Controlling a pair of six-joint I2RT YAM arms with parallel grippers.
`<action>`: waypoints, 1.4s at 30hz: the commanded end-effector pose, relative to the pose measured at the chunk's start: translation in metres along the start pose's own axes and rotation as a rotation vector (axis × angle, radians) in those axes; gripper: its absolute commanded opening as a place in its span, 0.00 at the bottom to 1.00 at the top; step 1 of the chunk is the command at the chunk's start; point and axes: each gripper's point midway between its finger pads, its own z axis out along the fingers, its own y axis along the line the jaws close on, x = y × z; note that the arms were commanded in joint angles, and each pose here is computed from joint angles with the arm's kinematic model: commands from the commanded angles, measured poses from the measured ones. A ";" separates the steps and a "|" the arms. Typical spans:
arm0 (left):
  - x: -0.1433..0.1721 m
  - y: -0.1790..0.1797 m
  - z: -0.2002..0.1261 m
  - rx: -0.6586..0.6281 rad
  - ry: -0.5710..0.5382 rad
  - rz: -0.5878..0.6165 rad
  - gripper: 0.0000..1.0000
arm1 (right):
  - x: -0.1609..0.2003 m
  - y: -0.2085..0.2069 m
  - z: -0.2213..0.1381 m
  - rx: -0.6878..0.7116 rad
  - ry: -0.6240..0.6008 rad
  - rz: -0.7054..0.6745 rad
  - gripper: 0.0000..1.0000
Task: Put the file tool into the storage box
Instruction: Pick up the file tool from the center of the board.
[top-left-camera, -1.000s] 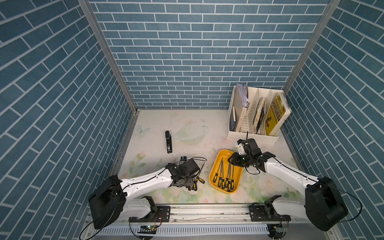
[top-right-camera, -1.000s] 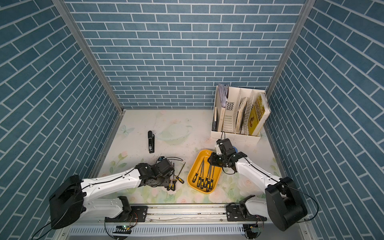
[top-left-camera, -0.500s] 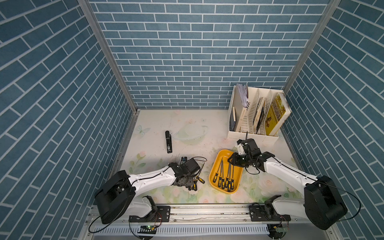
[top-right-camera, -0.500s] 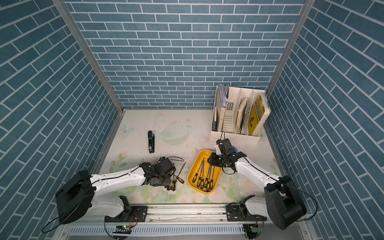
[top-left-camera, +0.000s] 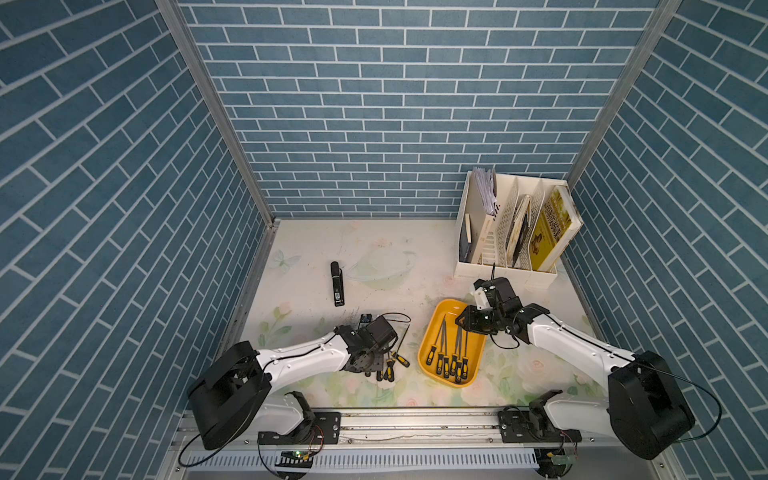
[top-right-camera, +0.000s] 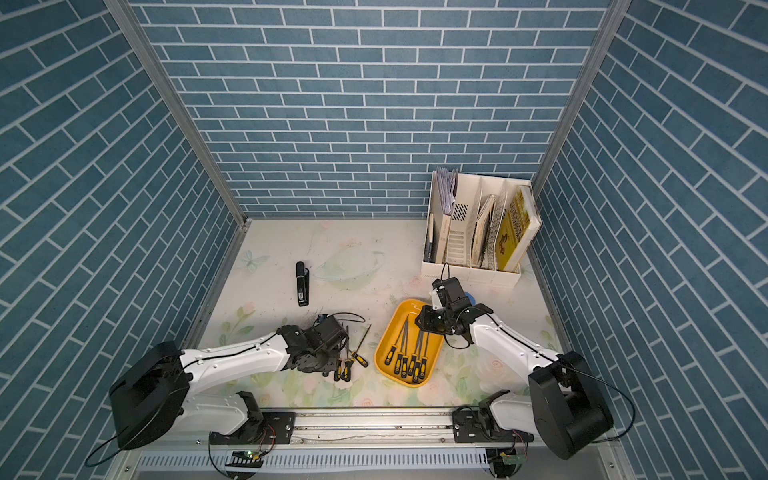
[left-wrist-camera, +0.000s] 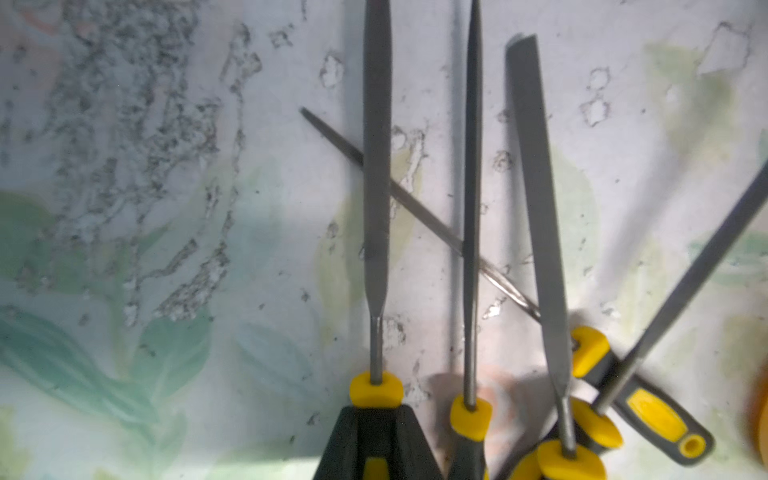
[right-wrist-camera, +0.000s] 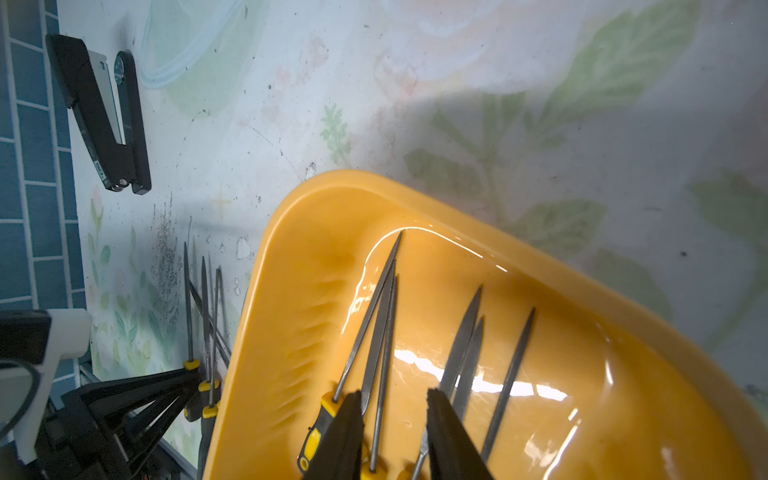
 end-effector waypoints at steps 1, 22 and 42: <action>0.002 0.006 -0.018 0.021 -0.008 0.014 0.11 | 0.001 0.007 0.001 -0.029 0.005 -0.032 0.30; -0.006 -0.088 -0.093 0.510 -0.060 0.153 0.10 | -0.010 0.160 0.000 -0.518 -0.025 -0.140 0.52; -0.008 -0.086 -0.096 0.492 -0.091 0.143 0.56 | 0.023 0.174 0.038 -0.451 0.102 -0.132 0.00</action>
